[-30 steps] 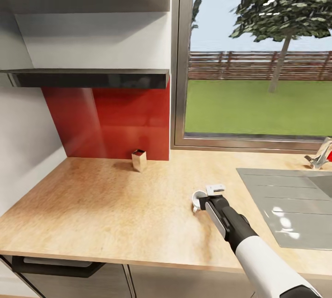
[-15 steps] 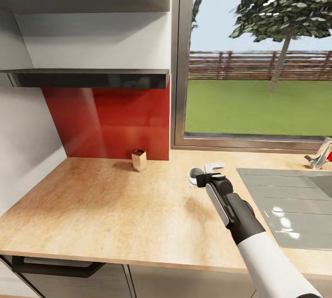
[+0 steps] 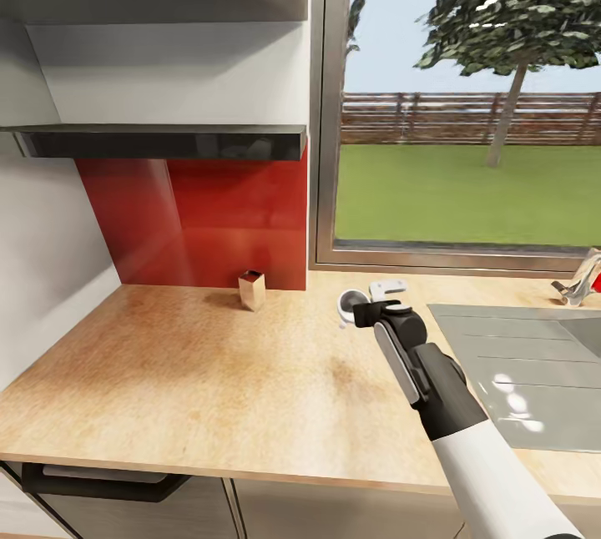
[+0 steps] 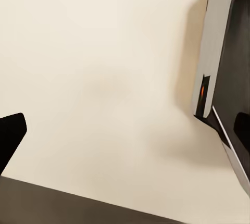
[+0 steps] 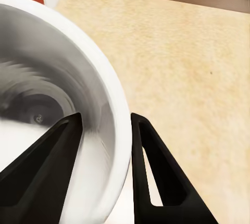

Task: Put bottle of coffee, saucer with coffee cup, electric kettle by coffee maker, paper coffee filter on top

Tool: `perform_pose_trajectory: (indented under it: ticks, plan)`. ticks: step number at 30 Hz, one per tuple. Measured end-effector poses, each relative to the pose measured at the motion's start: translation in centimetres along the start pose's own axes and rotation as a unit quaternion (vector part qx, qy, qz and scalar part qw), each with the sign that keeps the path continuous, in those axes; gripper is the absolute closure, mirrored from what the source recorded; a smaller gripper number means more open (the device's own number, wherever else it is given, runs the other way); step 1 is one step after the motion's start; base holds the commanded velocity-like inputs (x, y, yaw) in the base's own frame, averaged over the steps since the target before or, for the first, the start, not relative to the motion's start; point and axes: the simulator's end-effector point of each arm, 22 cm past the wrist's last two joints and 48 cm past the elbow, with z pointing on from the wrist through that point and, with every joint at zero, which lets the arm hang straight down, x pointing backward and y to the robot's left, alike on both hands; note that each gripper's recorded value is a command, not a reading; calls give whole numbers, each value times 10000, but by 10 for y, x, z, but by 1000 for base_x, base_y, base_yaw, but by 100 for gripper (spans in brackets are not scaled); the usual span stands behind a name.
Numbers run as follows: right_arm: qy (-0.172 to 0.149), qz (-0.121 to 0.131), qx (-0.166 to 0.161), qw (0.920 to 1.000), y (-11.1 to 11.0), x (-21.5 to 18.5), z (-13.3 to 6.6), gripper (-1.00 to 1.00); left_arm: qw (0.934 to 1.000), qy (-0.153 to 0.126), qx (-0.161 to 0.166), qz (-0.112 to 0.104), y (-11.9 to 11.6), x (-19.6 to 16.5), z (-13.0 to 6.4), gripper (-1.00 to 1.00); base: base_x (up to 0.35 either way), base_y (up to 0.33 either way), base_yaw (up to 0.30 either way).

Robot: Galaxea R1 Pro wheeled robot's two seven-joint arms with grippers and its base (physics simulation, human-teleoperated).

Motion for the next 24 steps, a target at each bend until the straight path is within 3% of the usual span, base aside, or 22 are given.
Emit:
perform_pose_trajectory:
  ticks: [9, 19, 24]
  plan:
    - [-94, 25, -29, 9999, 2, -8, -4, 100, 9997, -54, 236, 104, -36, -4, -1, -100, -123, -89, 0]
    - [-97, 24, -38, 9999, 3, -8, -5, 100, 9994, -162, 274, 151, -42, -10, -1, -100, -103, -233, -56]
    - [-99, 29, -36, 9999, 3, -8, -5, 100, 9980, -558, 291, 108, -44, -33, -2, -100, -2, -272, -247]
